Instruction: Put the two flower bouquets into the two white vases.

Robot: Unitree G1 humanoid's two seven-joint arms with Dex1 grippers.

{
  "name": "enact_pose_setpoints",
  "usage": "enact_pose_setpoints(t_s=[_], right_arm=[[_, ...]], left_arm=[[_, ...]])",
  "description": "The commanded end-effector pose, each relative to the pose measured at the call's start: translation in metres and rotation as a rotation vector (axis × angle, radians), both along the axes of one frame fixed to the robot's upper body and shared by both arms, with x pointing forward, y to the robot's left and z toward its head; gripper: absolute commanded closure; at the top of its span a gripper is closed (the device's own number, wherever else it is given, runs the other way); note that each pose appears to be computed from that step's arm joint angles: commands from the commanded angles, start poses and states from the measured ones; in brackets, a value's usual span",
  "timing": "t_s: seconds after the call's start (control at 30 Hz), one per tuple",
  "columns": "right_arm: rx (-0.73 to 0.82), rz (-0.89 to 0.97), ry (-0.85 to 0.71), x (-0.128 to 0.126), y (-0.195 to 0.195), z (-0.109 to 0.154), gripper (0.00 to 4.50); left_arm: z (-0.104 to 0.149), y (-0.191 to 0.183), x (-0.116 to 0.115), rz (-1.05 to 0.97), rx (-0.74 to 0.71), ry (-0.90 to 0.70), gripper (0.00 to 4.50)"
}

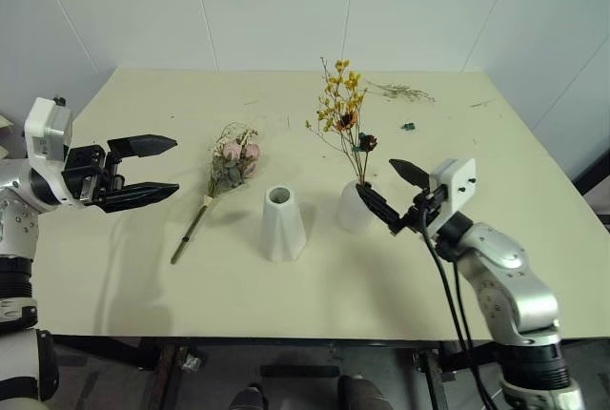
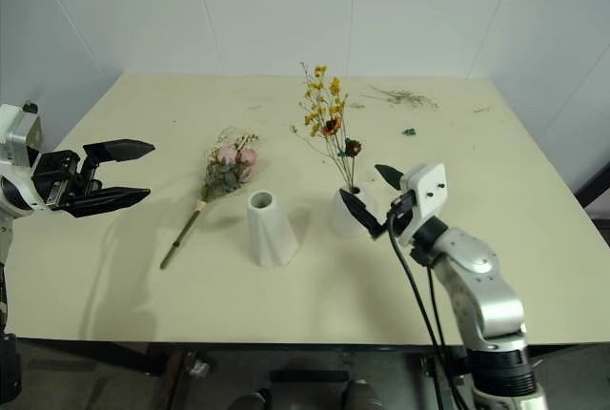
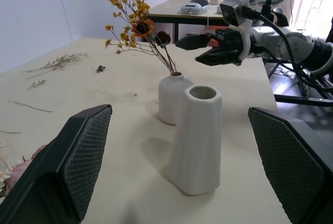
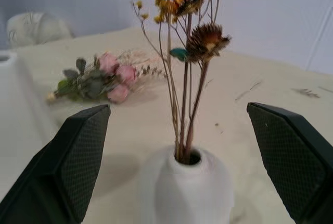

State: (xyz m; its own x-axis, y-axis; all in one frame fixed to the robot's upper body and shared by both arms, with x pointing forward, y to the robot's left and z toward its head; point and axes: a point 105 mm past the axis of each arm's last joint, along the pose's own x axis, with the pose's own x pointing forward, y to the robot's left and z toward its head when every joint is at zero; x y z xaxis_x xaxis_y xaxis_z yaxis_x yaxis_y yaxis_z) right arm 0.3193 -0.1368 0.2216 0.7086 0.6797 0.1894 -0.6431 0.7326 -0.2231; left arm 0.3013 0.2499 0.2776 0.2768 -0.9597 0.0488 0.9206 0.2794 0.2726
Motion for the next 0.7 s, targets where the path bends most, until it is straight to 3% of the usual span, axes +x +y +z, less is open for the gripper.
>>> enact_pose_setpoints(t_s=[0.03, 0.3, 0.57, 0.7], right_arm=[[-0.039, 0.082, -0.034, -0.017, -0.001, 0.019, 0.04], [-0.213, 0.315, 0.068, -0.048, -0.006, 0.023, 0.04], [-0.323, 0.42, 0.124, -0.063, -0.03, 0.03, 0.04], [-0.325, 0.432, 0.121, -0.064, -0.036, 0.035, 0.04]], left_arm=[[0.005, -0.002, -0.011, -0.104, 0.029, -0.041, 0.0], [0.002, 0.003, 0.0, 0.017, 0.007, -0.085, 0.0], [-0.016, 0.032, 0.045, 0.605, 0.021, -0.028, 0.0], [-0.024, 0.03, 0.045, 0.671, -0.008, -0.005, 0.0]])
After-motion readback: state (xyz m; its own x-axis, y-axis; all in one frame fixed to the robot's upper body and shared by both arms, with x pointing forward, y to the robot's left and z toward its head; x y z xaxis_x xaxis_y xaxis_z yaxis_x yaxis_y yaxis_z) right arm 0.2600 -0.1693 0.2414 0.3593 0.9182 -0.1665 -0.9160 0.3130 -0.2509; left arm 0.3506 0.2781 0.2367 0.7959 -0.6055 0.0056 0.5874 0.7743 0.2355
